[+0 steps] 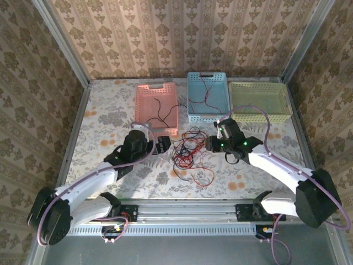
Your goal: Untangle the cables
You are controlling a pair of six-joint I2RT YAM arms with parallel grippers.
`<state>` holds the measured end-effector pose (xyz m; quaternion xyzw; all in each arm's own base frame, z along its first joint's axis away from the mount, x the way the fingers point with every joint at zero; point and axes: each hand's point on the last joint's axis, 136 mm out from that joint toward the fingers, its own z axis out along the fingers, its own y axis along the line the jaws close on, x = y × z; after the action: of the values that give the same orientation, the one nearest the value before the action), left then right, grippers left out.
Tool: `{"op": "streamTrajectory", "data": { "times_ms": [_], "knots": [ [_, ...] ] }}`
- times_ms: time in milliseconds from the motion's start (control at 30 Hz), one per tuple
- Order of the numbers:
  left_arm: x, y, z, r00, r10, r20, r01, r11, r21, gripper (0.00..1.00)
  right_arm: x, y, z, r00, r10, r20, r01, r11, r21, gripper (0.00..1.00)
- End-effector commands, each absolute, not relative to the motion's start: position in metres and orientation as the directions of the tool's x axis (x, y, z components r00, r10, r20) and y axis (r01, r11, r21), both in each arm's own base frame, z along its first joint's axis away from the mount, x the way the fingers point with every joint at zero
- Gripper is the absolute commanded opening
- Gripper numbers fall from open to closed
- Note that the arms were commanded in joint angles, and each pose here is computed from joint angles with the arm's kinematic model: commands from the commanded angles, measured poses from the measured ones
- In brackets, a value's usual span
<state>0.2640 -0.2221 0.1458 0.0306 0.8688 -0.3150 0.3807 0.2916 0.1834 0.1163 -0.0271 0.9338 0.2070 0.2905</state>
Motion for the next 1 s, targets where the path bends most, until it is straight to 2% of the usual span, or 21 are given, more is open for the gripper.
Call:
{"op": "streamTrajectory", "data": {
  "times_ms": [0,333,467,533,567,667,733,933,967],
  "knots": [
    [0.265,-0.246,0.152,-0.735,-0.152,-0.661,0.347,0.753,-0.559,0.93,0.287,0.208,0.110,-0.857,0.043,-0.513,-0.228,0.861,0.454,0.35],
    [0.261,-0.280,0.114,-0.806,-0.045,-0.591,0.364,0.749,-0.554,0.81,0.295,0.240,0.067,-0.912,0.021,-0.410,-0.212,0.831,0.514,0.37],
    [0.262,-0.278,0.109,-0.802,-0.045,-0.596,0.362,0.757,-0.544,0.71,0.300,0.253,0.053,-0.921,0.012,-0.389,-0.210,0.827,0.522,0.37],
    [0.262,-0.278,0.107,-0.800,-0.042,-0.598,0.365,0.757,-0.542,0.62,0.302,0.256,0.047,-0.920,0.021,-0.391,-0.204,0.827,0.524,0.36],
    [0.261,-0.278,0.107,-0.800,-0.041,-0.598,0.367,0.756,-0.542,0.56,0.303,0.256,0.046,-0.921,0.023,-0.389,-0.200,0.829,0.523,0.32],
    [0.259,-0.276,0.104,-0.802,-0.036,-0.597,0.368,0.757,-0.540,0.37,0.302,0.251,0.051,-0.916,0.031,-0.399,-0.192,0.841,0.506,0.09],
    [0.258,-0.273,0.102,-0.801,-0.041,-0.598,0.363,0.761,-0.538,0.24,0.299,0.245,0.061,-0.905,0.037,-0.423,-0.195,0.849,0.491,0.01],
    [0.258,-0.270,0.103,-0.793,-0.041,-0.607,0.369,0.762,-0.533,0.00,0.289,0.228,0.100,-0.862,0.051,-0.504,-0.220,0.858,0.463,0.00],
    [0.258,-0.270,0.103,-0.793,-0.038,-0.608,0.370,0.763,-0.530,0.00,0.287,0.226,0.109,-0.852,0.053,-0.521,-0.229,0.857,0.462,0.00]
  ]
}}
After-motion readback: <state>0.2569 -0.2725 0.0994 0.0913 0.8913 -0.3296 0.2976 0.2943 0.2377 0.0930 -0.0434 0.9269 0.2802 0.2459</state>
